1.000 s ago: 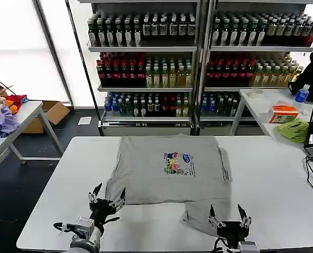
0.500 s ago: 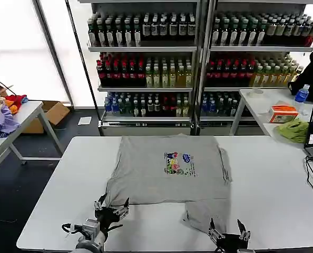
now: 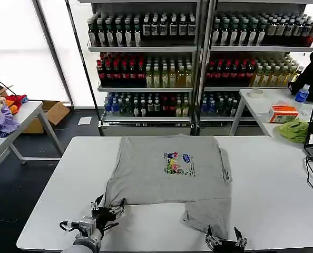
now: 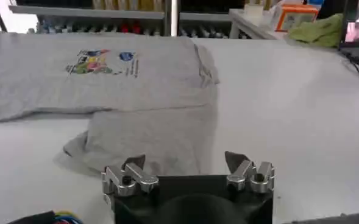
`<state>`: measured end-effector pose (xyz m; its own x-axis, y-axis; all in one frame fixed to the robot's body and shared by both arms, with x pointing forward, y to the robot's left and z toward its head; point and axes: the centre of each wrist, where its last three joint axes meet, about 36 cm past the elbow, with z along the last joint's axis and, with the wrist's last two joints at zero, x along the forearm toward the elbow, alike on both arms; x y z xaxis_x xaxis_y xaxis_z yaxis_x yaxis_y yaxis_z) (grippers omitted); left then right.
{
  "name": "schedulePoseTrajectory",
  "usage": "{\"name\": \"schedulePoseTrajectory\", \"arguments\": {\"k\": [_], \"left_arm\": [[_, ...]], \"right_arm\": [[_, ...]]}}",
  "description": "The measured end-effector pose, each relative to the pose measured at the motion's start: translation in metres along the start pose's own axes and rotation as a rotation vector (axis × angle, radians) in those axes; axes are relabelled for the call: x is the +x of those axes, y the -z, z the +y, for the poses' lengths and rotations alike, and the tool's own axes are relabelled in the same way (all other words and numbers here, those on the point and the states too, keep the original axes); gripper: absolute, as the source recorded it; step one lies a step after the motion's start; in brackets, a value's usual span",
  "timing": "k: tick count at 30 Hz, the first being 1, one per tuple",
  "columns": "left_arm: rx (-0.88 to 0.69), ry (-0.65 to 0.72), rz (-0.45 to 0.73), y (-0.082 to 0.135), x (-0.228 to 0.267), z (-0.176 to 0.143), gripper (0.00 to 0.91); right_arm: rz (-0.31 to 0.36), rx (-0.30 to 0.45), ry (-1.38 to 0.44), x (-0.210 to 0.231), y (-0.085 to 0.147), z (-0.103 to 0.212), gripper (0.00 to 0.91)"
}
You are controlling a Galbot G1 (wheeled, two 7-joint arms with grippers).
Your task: Fold and organize the clothes.
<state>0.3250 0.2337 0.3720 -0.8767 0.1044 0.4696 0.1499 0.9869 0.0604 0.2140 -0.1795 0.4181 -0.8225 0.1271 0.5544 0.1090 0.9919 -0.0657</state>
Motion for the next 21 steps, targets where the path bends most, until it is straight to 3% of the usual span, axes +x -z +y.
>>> {"name": "schedulePoseTrajectory", "arguments": {"k": [2,3,4,5,7,8,10,21], "left_arm": [[0.003,0.0,0.003,-0.001,-0.001,0.001,0.907],[0.003,0.0,0.005,-0.002,-0.001,0.001,0.907],[0.003,0.001,0.008,-0.003,-0.001,0.001,0.766],[0.004,0.001,0.011,-0.004,-0.001,0.001,0.736],[0.006,0.001,0.015,-0.005,-0.001,0.0,0.413],[0.008,0.0,0.017,-0.006,-0.001,0.0,0.121],[0.009,0.0,0.023,-0.008,-0.001,0.0,0.01],[0.02,-0.012,0.048,-0.011,0.004,-0.004,0.0]], "right_arm": [[0.001,-0.002,0.002,-0.002,-0.002,0.001,0.705],[0.002,-0.003,0.004,-0.003,-0.003,0.001,0.695],[0.002,-0.005,0.006,-0.004,-0.004,0.002,0.655],[0.002,-0.007,0.006,-0.005,-0.005,0.002,0.635],[0.003,-0.008,0.003,-0.009,-0.007,0.001,0.494],[0.004,-0.007,0.004,-0.01,-0.008,0.001,0.0],[0.009,-0.002,0.004,-0.013,-0.012,0.0,0.0],[0.003,-0.001,0.011,-0.018,-0.019,0.0,0.0]]}}
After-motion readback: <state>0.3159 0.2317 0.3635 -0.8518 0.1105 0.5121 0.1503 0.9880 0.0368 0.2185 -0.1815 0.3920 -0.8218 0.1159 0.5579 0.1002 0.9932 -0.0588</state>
